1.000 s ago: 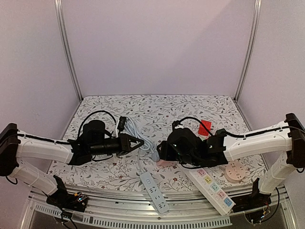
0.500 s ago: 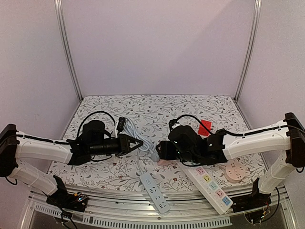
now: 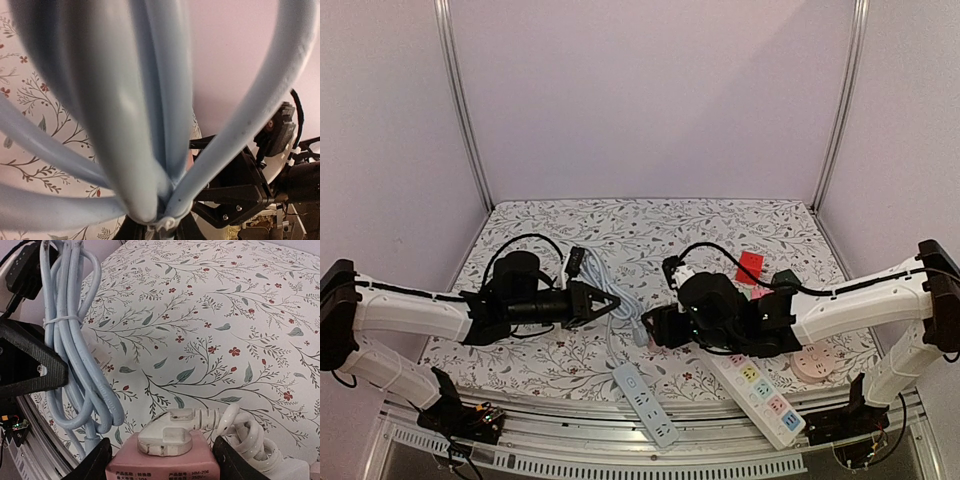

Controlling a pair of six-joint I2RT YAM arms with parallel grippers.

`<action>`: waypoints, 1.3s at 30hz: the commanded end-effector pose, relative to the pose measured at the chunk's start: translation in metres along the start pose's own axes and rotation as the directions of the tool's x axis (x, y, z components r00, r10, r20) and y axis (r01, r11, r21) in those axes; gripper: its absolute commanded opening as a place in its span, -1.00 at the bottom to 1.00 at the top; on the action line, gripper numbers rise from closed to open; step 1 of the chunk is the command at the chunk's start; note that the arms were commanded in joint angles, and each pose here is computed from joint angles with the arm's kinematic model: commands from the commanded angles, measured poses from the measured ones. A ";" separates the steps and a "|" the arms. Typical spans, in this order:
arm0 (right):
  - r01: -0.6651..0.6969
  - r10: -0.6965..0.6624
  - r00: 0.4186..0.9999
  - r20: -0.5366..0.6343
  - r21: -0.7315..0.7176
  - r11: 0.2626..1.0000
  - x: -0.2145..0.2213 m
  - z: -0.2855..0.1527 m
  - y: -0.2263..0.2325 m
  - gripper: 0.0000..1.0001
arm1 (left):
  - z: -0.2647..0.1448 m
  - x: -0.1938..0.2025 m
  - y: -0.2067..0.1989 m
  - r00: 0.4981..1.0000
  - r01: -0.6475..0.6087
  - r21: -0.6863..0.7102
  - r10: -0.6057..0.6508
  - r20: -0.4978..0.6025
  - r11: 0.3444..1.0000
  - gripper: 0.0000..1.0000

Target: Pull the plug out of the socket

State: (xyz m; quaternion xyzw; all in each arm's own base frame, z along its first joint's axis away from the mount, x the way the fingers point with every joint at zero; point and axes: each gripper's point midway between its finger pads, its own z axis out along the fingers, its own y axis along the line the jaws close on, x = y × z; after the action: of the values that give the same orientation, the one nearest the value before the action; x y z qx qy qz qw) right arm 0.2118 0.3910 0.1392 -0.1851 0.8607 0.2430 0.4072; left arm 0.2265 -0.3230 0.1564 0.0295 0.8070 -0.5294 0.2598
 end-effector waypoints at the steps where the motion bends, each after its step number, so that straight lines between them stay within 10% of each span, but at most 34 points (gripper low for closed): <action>1: 0.141 -0.144 0.989 -0.033 -0.082 0.987 0.014 -0.016 0.016 -0.75 | -0.006 -0.049 0.000 0.986 -0.004 -0.015 0.007 0.166 1.000 -1.00; 27: -0.052 0.054 0.999 -0.002 0.173 0.984 0.006 -0.015 -0.029 -0.75 | -0.014 -0.057 -0.003 0.982 -0.019 -0.011 0.021 0.186 1.000 -1.00; 39: -0.060 0.056 0.998 0.029 0.192 0.980 -0.009 -0.029 -0.040 -0.74 | -0.048 -0.120 -0.001 0.957 -0.066 -0.123 0.097 0.272 0.990 -1.00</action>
State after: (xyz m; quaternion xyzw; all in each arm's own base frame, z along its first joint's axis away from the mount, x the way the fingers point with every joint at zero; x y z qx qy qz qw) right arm 0.2131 0.3515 0.1298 -0.1407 0.8875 0.1710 0.4041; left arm 0.2880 -0.2733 0.1923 -0.0264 0.8060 -0.4800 0.3452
